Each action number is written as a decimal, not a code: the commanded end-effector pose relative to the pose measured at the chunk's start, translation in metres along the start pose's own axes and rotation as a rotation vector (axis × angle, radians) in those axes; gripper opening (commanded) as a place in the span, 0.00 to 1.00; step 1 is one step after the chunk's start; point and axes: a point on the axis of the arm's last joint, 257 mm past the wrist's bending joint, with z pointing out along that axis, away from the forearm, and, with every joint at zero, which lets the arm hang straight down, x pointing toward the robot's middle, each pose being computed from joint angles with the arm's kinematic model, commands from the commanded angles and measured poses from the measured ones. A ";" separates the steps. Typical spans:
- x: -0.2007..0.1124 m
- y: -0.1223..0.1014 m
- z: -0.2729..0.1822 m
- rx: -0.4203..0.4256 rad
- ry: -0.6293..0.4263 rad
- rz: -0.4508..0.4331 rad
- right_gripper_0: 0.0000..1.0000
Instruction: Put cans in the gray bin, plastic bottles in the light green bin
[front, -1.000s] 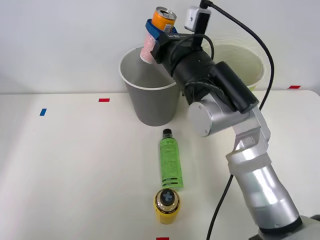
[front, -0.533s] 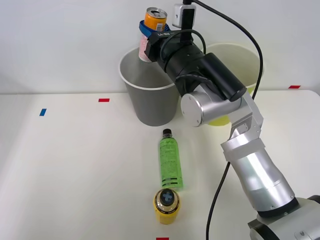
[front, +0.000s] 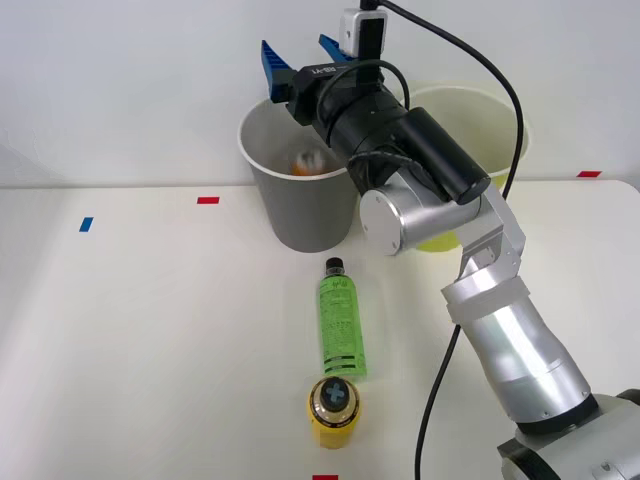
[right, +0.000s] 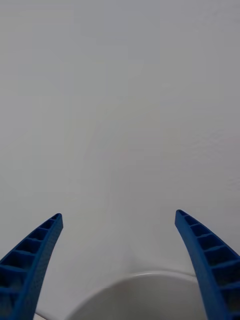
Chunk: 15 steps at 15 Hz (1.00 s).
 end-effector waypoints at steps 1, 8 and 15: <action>-0.001 0.002 -0.002 -0.012 -0.015 -0.023 1.00; 0.009 -0.030 -0.056 0.001 -0.166 -0.112 1.00; 0.014 -0.063 -0.146 0.021 -0.166 -0.160 1.00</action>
